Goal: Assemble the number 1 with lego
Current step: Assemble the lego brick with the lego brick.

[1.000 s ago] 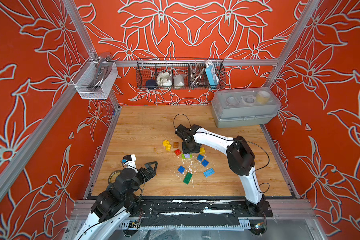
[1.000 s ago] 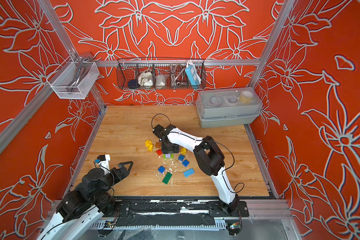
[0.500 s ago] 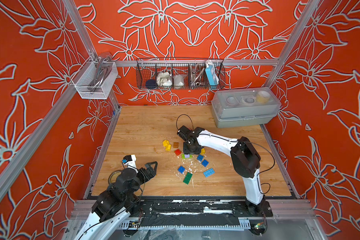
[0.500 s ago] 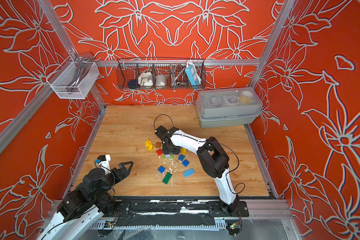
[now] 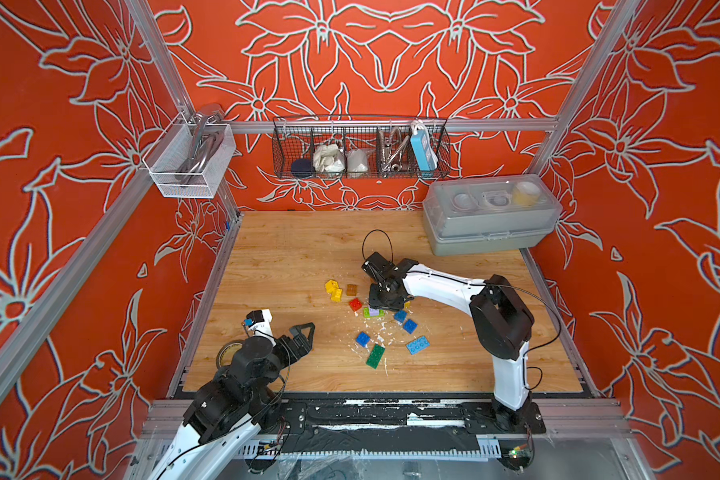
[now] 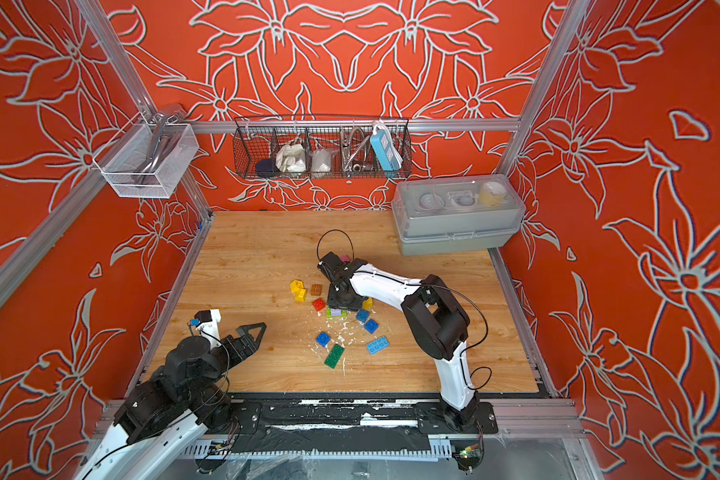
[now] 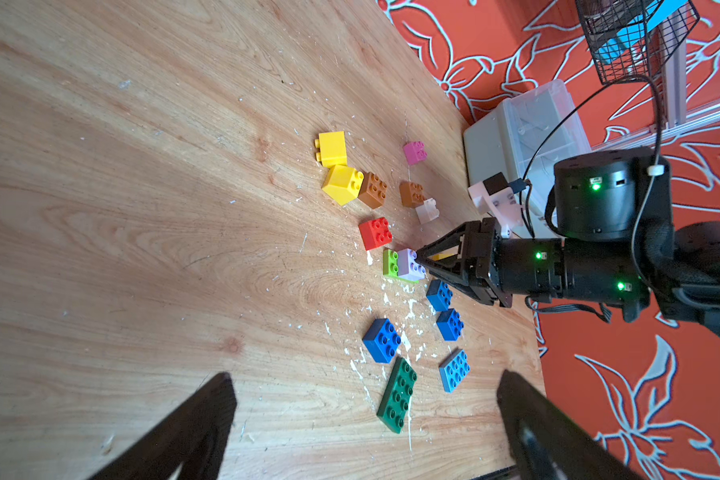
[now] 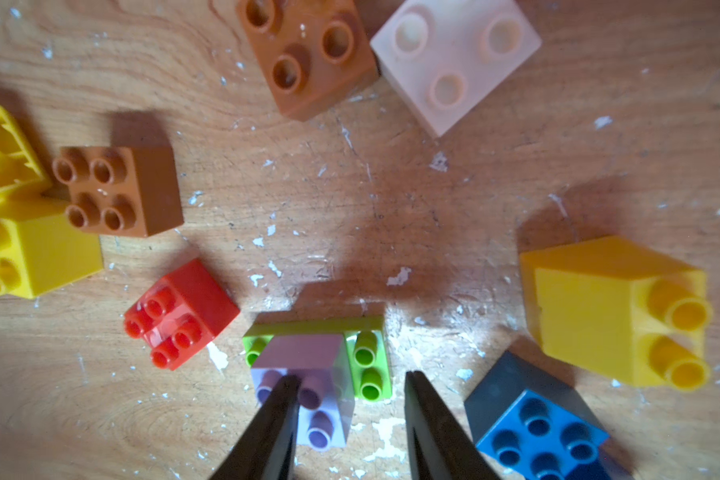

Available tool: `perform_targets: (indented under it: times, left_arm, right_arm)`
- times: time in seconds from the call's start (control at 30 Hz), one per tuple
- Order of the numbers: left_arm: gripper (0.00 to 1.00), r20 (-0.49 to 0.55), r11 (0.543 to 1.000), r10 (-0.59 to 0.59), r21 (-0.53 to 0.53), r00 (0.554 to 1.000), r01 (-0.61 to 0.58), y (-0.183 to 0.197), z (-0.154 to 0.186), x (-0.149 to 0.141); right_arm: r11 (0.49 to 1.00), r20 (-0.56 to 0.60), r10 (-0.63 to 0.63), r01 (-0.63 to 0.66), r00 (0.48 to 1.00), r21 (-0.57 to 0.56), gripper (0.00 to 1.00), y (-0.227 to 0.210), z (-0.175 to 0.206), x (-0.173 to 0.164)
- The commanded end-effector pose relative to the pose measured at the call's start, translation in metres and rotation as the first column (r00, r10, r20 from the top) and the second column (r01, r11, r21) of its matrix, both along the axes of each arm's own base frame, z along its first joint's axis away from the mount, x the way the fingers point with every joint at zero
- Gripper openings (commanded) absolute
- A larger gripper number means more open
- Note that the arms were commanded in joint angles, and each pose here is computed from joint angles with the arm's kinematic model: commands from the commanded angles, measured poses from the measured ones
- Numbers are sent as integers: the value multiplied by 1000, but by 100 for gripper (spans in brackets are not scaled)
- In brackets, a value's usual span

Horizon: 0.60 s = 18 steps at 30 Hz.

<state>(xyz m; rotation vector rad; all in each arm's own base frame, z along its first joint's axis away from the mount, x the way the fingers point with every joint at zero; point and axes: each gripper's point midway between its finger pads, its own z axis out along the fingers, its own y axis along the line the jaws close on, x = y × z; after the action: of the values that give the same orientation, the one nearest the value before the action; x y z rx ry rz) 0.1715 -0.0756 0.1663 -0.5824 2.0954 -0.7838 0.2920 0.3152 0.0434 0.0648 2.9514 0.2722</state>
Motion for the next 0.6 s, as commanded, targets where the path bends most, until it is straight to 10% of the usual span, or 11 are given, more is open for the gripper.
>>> perform_targets:
  times: [0.0,0.57]
  left_arm:
    - [98,8,1000,10,3,1000,-10,2,1,1]
    - [98,-2,1000,12,7,1000,-12,1,0,3]
  right_arm:
    - [976,-157,-41,6,987,-216,39,-49,-66,-37]
    - [979,-134,-36,8,990,-203,20,-50,-48,-36]
